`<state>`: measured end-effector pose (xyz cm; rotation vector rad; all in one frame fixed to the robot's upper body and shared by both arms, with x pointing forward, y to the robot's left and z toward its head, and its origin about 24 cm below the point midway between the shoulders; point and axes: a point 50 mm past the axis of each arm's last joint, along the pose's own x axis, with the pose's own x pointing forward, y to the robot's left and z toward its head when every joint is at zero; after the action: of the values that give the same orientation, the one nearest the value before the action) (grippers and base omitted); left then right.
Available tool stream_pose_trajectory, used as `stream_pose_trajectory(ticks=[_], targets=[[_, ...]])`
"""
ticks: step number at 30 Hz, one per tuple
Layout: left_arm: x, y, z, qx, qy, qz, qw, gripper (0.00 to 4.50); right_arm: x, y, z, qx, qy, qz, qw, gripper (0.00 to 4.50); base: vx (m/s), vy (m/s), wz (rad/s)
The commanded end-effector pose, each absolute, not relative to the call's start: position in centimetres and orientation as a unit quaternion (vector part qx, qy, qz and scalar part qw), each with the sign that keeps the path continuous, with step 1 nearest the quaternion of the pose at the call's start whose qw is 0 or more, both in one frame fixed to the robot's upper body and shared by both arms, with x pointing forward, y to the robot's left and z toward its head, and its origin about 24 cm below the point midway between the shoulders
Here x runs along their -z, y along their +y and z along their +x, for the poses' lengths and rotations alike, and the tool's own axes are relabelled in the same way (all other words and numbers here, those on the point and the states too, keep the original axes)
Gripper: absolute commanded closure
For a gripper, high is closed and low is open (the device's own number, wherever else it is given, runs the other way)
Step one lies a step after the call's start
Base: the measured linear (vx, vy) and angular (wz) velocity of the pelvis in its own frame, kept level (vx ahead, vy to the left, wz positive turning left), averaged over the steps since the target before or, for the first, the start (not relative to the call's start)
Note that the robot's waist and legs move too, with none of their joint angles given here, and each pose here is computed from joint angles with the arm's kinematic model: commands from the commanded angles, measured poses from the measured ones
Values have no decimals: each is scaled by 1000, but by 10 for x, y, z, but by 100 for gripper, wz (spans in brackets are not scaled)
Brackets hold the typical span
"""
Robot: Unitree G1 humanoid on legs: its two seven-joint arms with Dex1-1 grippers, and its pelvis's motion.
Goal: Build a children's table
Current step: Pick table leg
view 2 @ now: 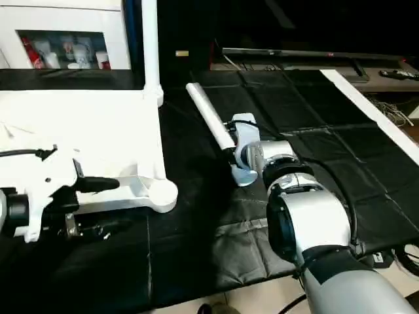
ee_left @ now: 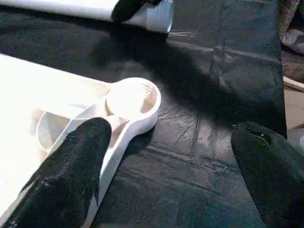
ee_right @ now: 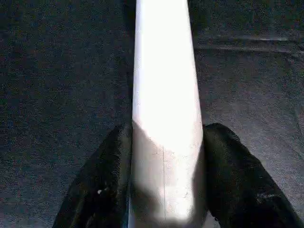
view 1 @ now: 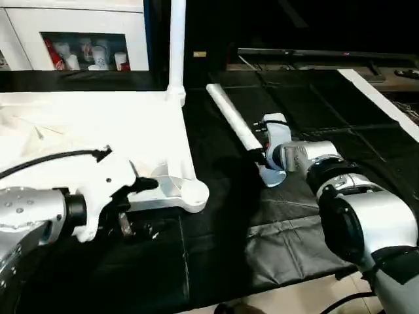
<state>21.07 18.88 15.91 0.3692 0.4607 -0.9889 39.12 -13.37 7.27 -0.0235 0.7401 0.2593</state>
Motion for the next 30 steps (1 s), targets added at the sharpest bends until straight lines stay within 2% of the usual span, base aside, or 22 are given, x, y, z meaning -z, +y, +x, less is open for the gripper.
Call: stream_pose_trajectory(ticks=[1, 5, 7, 13, 15, 18, 19, 20, 22, 26, 28, 30], targets=[[-161, 186, 213, 473, 213, 185, 835, 0, -66, -144, 388, -109, 375, -9, 921, 255, 0, 0, 0], [-161, 186, 218, 469, 207, 183, 839, 0, -64, -144, 387, -104, 368, 16, 924, 264, 0, 0, 0], [-160, 184, 223, 466, 197, 176, 844, 0, -67, -147, 390, -79, 345, 50, 934, 265, 0, 0, 0], [-156, 176, 231, 470, 183, 168, 847, 0, -71, -145, 393, -65, 320, 111, 939, 266, 0, 0, 0], [-155, 172, 236, 467, 173, 163, 852, 0, -77, -143, 397, -63, 293, 142, 943, 266, 0, 0, 0], [-154, 168, 245, 455, 158, 155, 863, 0, -89, -139, 403, -83, 249, 180, 948, 266, 0, 0, 0], [-155, 164, 252, 443, 141, 143, 874, 0, -102, -136, 408, -97, 208, 231, 946, 266, 0, 0, 0], [-155, 164, 252, 443, 141, 143, 874, 0, -102, -136, 408, -97, 208, 231, 946, 266, 0, 0, 0], [-155, 160, 260, 430, 124, 124, 886, 0, -114, -139, 412, -99, 162, 281, 941, 266, 0, 0, 0], [-156, 156, 270, 416, 107, 108, 896, 0, -122, -142, 414, -114, 127, 310, 935, 266, 0, 0, 0], [-160, 149, 285, 398, 81, 72, 911, 0, -135, -141, 414, -175, 80, 355, 915, 266, 0, 0, 0], [-163, 144, 293, 384, 65, 39, 920, 0, -141, -138, 411, -226, 57, 375, 897, 266, 0, 0, 0]])
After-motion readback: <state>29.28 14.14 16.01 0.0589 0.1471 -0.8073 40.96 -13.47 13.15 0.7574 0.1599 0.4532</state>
